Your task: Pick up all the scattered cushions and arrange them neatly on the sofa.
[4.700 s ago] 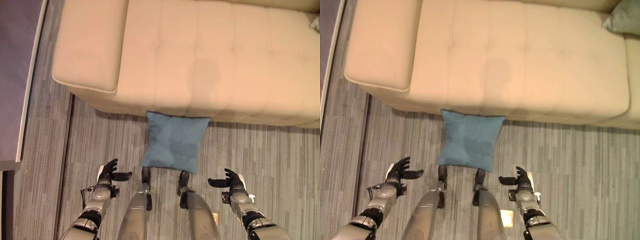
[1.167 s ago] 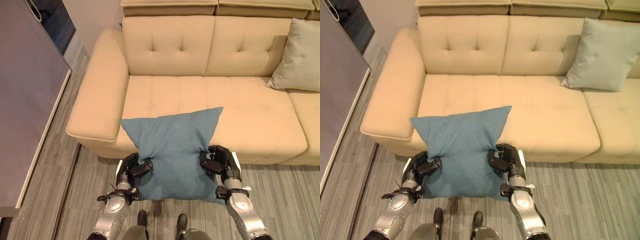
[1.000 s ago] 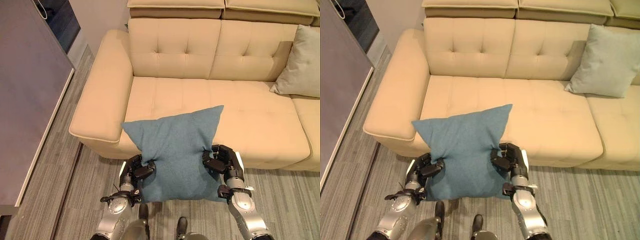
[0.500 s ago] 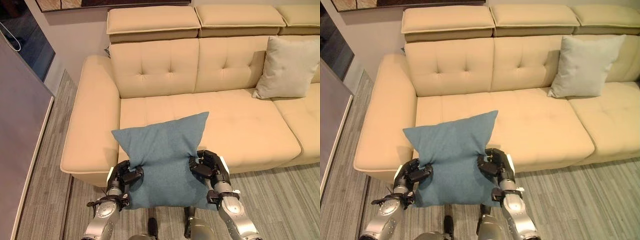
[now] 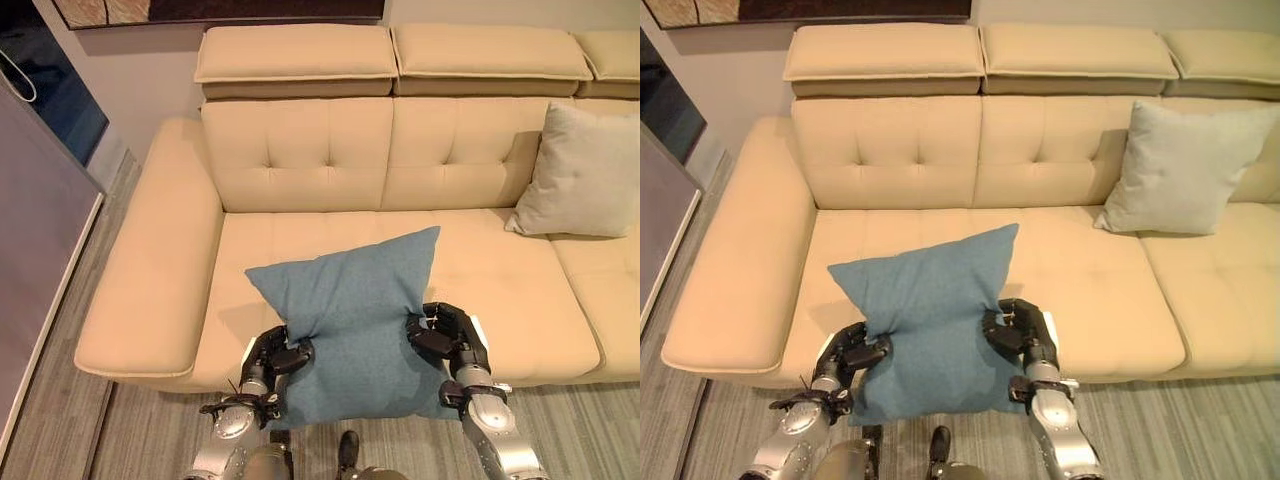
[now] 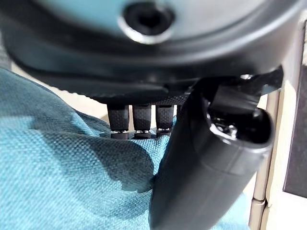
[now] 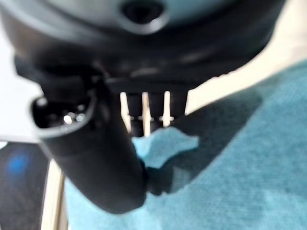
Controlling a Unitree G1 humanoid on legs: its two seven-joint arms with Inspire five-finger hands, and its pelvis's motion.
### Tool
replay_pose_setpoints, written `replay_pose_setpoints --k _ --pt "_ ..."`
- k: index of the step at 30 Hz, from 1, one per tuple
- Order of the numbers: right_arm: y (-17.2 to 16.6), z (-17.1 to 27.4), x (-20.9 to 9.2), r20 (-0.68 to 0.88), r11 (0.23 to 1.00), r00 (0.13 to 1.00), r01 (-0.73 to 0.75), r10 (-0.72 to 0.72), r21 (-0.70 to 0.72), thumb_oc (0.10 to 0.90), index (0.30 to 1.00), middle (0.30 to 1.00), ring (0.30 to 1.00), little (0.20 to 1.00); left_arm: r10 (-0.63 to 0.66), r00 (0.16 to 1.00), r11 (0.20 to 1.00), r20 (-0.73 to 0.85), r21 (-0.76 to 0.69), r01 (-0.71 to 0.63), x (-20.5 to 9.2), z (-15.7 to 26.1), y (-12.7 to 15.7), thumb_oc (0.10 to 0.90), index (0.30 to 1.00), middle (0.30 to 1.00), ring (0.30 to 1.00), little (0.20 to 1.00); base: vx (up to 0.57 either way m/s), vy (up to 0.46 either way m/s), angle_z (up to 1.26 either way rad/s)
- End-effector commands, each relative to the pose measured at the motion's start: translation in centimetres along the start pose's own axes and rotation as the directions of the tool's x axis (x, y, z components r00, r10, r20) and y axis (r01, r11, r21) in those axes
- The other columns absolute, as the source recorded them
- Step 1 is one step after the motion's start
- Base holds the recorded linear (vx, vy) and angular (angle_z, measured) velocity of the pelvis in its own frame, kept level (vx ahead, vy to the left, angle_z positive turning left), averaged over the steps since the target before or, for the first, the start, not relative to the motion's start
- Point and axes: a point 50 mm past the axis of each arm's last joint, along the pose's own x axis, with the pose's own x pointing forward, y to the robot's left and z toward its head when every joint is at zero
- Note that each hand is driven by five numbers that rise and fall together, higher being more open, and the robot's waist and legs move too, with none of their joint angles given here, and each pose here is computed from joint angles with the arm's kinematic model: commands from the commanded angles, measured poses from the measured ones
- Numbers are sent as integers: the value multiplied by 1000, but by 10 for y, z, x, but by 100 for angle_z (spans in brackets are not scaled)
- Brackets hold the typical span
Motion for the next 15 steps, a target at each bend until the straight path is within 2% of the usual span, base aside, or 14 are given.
replay_pose_setpoints --k 1,7,15 --pt "21 61 8 315 992 946 -103 74 75 400 300 300 300 300 -148 949 988 279 12 151 6 57 -27 400 300 300 300 300 172 67 -43" --pt "30 64 9 323 988 941 -134 103 73 400 300 300 300 300 -109 951 994 290 11 111 3 58 -17 400 300 300 300 300 140 132 -23" --pt "40 75 11 369 984 921 -162 122 79 400 300 300 300 300 -76 944 997 322 21 73 0 65 -5 400 300 300 300 300 5 102 -23"
